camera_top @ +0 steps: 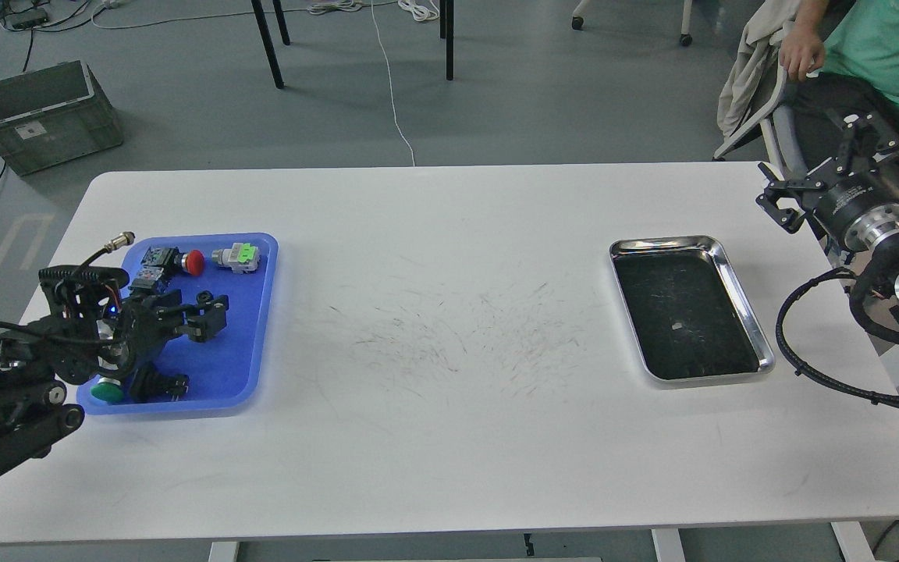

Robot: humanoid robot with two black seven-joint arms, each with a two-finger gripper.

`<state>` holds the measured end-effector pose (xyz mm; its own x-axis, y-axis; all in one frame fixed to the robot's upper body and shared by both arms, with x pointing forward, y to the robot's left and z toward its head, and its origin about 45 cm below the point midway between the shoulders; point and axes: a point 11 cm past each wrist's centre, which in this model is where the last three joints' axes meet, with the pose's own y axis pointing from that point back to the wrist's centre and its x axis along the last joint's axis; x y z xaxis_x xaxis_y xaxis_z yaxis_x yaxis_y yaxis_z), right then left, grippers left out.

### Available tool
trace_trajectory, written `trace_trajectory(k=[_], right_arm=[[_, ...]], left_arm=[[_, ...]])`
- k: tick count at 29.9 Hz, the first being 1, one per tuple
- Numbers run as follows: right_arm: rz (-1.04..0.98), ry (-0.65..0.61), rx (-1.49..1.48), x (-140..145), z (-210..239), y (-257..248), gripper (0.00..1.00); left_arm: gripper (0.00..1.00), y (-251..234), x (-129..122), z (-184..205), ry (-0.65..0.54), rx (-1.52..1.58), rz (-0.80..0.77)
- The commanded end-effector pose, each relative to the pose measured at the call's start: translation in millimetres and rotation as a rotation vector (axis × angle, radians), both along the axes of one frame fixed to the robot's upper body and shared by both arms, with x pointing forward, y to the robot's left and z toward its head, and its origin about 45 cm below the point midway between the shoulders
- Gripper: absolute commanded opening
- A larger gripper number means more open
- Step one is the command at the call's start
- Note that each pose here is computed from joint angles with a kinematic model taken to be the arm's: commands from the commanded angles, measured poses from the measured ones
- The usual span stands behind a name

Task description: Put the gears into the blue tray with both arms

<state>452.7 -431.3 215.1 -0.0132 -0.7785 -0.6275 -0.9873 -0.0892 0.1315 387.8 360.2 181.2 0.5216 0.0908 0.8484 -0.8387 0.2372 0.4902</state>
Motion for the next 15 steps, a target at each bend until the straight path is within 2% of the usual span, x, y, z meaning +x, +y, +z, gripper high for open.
trace_trajectory(k=[1, 5, 9, 15], right_arm=[[-0.003, -0.006, 0.005, 1, 2, 0, 0.97], [-0.015, 0.0, 0.005, 1, 1, -1, 0.98], [-0.01, 0.003, 0.006, 2, 1, 1, 0.99], [0.016, -0.002, 0.019, 7, 5, 13, 0.99]], left_arm=[[0.98, -17, 35, 60, -0.106, -0.142, 0.025], [0.98, -40, 61, 97, -0.113, -0.454, 0.119], [0.98, -59, 85, 101, -0.062, -0.807, 0.266], [0.98, -59, 104, 139, -0.075, -1.303, 0.412]])
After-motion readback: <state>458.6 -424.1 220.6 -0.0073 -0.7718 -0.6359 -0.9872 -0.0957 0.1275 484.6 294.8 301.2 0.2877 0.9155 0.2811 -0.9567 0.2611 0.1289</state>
